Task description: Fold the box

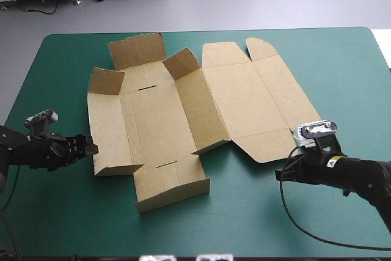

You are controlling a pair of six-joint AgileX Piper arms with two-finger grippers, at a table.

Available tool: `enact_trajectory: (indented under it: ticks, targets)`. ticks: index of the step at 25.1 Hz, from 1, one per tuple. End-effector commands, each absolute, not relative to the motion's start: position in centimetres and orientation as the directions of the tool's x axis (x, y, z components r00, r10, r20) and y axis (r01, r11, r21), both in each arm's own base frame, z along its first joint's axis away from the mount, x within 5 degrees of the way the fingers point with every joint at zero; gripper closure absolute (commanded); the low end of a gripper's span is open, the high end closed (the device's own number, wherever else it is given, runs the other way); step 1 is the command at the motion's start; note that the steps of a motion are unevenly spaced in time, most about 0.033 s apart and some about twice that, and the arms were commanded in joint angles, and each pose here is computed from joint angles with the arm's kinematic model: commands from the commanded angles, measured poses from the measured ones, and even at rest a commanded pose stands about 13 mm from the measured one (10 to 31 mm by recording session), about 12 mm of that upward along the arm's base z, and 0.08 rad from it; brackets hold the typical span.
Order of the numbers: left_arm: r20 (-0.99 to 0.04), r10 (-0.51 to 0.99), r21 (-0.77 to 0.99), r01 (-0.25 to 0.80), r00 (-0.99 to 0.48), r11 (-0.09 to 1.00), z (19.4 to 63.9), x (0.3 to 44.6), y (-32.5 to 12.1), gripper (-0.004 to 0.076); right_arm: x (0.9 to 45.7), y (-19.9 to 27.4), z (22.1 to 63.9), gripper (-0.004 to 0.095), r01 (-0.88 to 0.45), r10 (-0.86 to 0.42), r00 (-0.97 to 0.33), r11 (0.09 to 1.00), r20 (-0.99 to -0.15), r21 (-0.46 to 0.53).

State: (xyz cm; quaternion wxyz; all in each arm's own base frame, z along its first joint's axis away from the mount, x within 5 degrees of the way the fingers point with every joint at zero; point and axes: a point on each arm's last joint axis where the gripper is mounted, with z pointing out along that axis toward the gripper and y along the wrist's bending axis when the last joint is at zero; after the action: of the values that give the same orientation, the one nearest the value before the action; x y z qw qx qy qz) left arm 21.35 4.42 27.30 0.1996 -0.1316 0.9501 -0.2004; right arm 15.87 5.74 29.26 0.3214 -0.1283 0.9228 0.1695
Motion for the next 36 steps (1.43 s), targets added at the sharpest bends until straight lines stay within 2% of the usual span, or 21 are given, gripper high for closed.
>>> enact_trajectory:
  ticks: [1, 4, 8, 12, 17, 22, 30, 32, 36]
  targets:
    - [-0.339, -0.355, -0.465, -0.173, -0.871, 0.868, 26.9, 22.3, 4.6, 0.0235, 16.3, 5.8, 30.6, 0.0914, -0.348, -0.097, -0.717, 0.907, -0.690, 0.235]
    - [-0.326, -0.352, -0.533, -0.137, -0.877, 0.835, 25.7, 23.8, 4.6, 0.0236, 16.3, 5.8, 30.6, 0.0914, -0.348, -0.097, -0.717, 0.907, -0.690, 0.235]
    - [-0.277, -0.349, -0.571, -0.138, -0.895, 0.809, 23.8, 25.0, 4.8, 0.0236, 16.4, 5.8, 30.6, 0.0914, -0.342, -0.087, -0.716, 0.909, -0.693, 0.239]
    - [-0.287, -0.336, -0.632, -0.087, -0.897, 0.770, 23.8, 25.5, 4.3, 0.0236, 16.4, 5.8, 30.7, 0.0914, -0.333, -0.073, -0.720, 0.909, -0.690, 0.251]
    - [-0.262, -0.333, -0.651, -0.089, -0.906, 0.754, 23.5, 25.6, 4.1, 0.0236, 16.4, 5.9, 30.7, 0.0914, -0.328, -0.060, -0.720, 0.908, -0.692, 0.262]
    - [-0.220, -0.267, -0.666, -0.056, -0.938, 0.744, 22.8, 25.8, 2.8, 0.0236, 16.4, 5.9, 30.7, 0.0914, -0.328, -0.060, -0.720, 0.908, -0.692, 0.262]
    - [-0.233, -0.267, -0.650, -0.054, -0.935, 0.758, 22.6, 26.0, 2.8, 0.0239, 16.4, 5.9, 30.7, 0.0914, -0.326, -0.059, -0.724, 0.907, -0.687, 0.266]
    - [-0.232, -0.266, -0.651, -0.054, -0.936, 0.757, 22.6, 26.0, 2.8, 0.0262, 16.4, 5.9, 30.7, 0.0914, -0.322, -0.055, -0.727, 0.908, -0.685, 0.270]
    - [-0.237, -0.266, -0.659, -0.047, -0.934, 0.751, 22.7, 26.1, 2.7, 0.0365, 16.4, 5.9, 30.7, 0.0914, -0.321, -0.053, -0.728, 0.908, -0.684, 0.271]
